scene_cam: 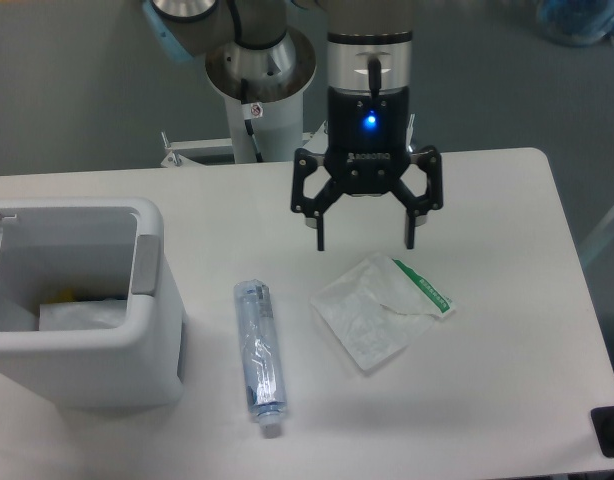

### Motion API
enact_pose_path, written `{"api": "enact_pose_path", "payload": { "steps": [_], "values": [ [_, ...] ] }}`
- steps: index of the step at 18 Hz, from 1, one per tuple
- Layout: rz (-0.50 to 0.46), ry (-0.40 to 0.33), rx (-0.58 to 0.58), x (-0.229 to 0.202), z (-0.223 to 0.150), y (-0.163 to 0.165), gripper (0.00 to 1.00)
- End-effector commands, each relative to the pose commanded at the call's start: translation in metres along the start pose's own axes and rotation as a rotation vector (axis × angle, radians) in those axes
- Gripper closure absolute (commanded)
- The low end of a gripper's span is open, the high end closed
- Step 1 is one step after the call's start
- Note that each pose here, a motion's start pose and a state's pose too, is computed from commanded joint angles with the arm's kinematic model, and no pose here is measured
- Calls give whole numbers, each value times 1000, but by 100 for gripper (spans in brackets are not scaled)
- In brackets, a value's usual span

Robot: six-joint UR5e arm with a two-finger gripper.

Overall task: Place the trash in the trash can
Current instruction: 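Move the gripper over the clear plastic bottle and lower toward it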

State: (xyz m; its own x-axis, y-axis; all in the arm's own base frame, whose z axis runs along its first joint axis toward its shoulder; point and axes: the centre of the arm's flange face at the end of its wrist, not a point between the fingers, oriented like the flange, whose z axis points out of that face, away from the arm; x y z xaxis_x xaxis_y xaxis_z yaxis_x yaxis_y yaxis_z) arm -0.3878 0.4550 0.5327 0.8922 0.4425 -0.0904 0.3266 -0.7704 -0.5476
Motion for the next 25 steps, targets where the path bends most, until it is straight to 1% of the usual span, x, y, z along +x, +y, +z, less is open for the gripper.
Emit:
{"api": "enact_pose_path", "payload": {
  "steps": [5,8,11,14,16,18,20,25],
  "values": [
    [-15,8,-19,-1,13,1,0],
    [-60,19,-40,-2,39,6,0],
    [-43,31,-40,7,67,7,0],
    [-58,45,-63,9,91,10,0],
    [-94,55,-79,13,103,12,0],
    [-79,73,-92,22,115,11,0],
    [-79,90,-115,24,137,10,0],
    [-78,124,-176,28,207,4,0]
  ]
}}
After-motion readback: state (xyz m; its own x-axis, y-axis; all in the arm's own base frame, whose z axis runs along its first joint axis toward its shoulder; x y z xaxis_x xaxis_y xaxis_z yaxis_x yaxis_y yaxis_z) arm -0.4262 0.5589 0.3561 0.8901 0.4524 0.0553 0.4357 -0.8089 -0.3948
